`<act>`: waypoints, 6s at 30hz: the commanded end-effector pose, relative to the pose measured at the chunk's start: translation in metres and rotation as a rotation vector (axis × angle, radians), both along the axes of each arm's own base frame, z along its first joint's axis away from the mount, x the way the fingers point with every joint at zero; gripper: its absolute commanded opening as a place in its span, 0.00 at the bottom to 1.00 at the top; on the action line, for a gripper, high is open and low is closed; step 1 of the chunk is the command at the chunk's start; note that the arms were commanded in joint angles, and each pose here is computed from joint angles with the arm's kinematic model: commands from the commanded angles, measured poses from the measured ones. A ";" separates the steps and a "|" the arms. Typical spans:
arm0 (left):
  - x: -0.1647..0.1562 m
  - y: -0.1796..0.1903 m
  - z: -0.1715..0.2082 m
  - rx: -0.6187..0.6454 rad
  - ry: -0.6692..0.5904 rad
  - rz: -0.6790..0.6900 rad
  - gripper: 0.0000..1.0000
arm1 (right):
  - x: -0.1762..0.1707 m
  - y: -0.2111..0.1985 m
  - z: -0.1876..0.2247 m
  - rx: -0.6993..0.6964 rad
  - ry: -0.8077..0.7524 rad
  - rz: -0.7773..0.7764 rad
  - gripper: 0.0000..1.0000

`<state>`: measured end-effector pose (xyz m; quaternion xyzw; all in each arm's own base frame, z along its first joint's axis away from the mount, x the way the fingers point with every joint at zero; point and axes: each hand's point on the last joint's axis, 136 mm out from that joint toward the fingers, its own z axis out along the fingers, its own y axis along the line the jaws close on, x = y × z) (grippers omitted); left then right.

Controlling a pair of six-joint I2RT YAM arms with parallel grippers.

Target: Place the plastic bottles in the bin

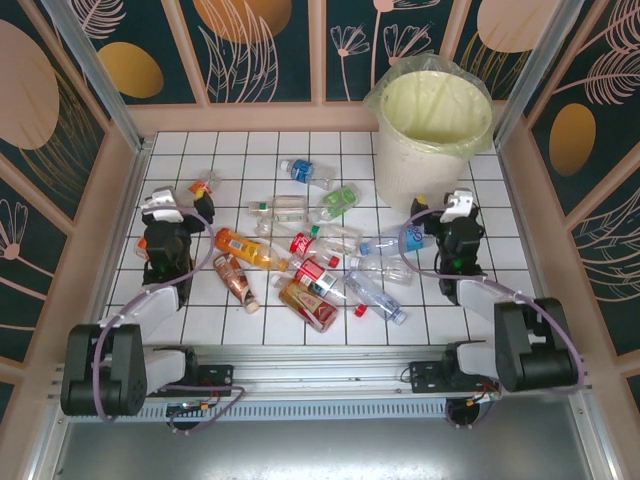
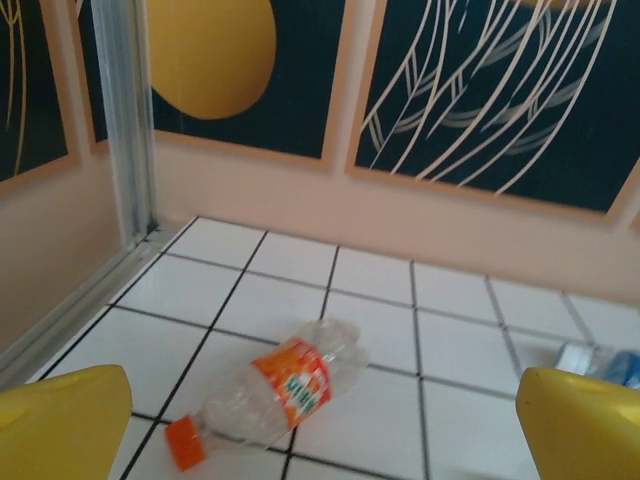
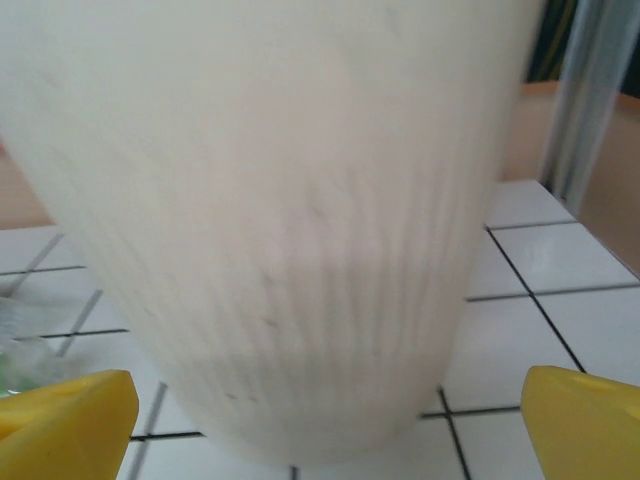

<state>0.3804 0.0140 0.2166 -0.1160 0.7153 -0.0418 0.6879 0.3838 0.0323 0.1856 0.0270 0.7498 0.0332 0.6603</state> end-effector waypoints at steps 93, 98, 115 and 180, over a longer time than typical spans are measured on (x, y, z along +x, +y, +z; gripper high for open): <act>-0.057 -0.148 0.103 -0.306 0.227 -0.812 0.99 | -0.171 0.287 -0.130 -0.376 1.018 0.737 0.72; -0.057 -0.149 0.103 -0.305 0.228 -0.814 0.99 | -0.161 0.293 -0.129 -0.377 1.007 0.740 0.72; -0.057 -0.149 0.101 -0.310 0.235 -0.815 0.99 | -0.137 0.309 -0.147 -0.475 1.025 0.755 0.77; -0.049 -0.192 0.182 -0.297 0.076 -1.097 0.99 | -0.072 0.292 0.018 -0.141 0.636 0.743 0.66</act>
